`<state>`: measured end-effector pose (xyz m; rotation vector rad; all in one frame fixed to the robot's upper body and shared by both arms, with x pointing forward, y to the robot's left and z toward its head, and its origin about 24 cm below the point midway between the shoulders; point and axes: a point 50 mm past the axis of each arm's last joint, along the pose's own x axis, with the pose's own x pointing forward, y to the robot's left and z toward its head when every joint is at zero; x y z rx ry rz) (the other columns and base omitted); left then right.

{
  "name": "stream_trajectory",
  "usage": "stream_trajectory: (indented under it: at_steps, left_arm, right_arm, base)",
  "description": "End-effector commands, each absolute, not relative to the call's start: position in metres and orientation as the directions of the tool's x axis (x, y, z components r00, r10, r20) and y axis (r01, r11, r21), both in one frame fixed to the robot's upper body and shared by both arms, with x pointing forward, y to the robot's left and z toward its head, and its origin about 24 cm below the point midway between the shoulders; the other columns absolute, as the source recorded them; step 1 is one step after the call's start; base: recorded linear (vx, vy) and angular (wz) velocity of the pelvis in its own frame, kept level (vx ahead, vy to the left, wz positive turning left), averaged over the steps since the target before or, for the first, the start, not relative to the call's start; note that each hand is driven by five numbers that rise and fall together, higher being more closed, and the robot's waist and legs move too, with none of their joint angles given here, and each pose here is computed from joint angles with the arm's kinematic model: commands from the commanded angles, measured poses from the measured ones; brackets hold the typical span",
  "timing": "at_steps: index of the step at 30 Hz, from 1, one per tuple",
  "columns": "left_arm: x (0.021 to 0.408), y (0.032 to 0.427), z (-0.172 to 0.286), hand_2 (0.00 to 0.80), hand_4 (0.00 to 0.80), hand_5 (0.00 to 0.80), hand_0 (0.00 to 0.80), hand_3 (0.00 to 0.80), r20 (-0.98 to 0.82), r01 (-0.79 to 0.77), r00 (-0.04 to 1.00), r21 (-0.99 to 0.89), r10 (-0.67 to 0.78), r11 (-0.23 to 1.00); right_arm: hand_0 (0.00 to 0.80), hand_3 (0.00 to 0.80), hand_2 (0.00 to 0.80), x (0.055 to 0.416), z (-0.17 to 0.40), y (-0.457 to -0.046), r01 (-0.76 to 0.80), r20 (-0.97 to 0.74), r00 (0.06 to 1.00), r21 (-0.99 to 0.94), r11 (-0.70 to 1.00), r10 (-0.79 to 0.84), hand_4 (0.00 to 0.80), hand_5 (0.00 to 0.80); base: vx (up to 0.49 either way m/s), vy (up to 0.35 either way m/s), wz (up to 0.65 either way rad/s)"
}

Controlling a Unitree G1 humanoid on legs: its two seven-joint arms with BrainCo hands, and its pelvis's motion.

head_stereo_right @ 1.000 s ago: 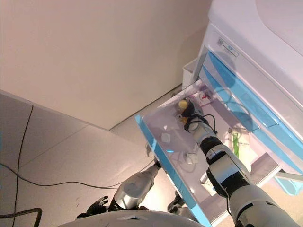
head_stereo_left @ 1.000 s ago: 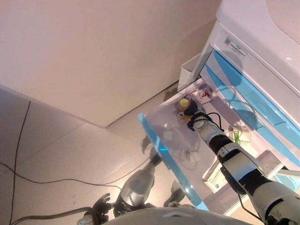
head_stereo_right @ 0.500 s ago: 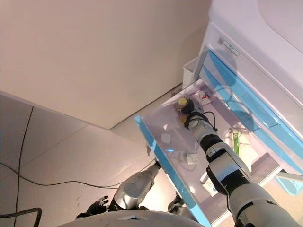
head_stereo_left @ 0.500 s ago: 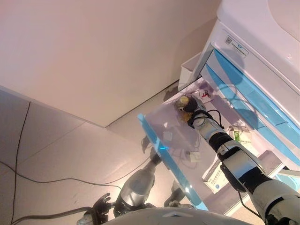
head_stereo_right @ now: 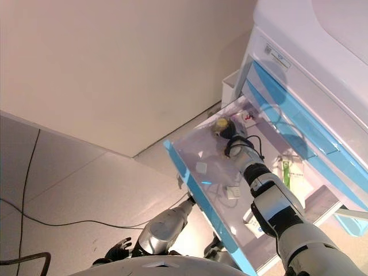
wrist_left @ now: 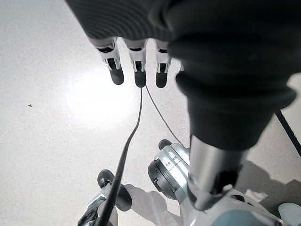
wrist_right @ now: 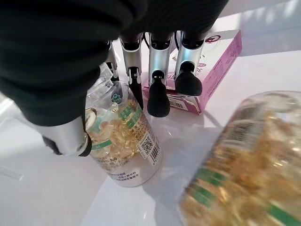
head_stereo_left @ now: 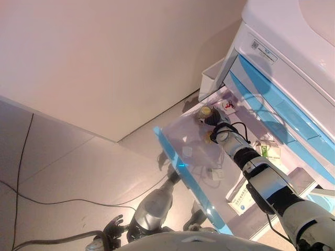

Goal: Open the drawer and pick up the medicine

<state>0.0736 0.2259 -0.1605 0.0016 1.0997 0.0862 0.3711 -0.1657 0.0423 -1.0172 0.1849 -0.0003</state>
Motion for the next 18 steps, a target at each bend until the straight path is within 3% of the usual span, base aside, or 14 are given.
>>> stream_trajectory:
  at_steps: [1, 10, 18]
  left_arm:
    - [0.069, 0.242, -0.158, 0.000, 0.000, 0.000, 0.000, 0.000, -0.897, -0.049, 0.427, 0.101, 0.113, 0.994]
    - [0.070, 0.257, -0.155, 0.000, 0.000, 0.000, 0.000, 0.000, -0.893, -0.052, 0.418, 0.161, 0.168, 0.986]
    - [0.075, 0.274, -0.149, 0.000, 0.000, 0.000, 0.000, 0.000, -0.884, -0.053, 0.410, 0.225, 0.226, 0.973]
  right_arm:
    - [0.800, 0.800, 0.800, 0.385, 0.080, -0.158, 0.009, 0.008, 1.000, -0.898, 0.439, -0.004, 0.800, 0.800]
    - [0.800, 0.800, 0.800, 0.373, 0.083, -0.141, -0.014, 0.044, 0.985, -0.945, 0.327, 0.168, 0.800, 0.800]
    - [0.800, 0.800, 0.800, 0.337, 0.076, -0.128, -0.086, -0.006, 0.924, -0.977, 0.193, 0.383, 0.800, 0.800]
  base:
    - [-0.027, -0.038, -0.01]
    - [-0.015, -0.081, -0.08]
    - [-0.034, -0.112, -0.35]
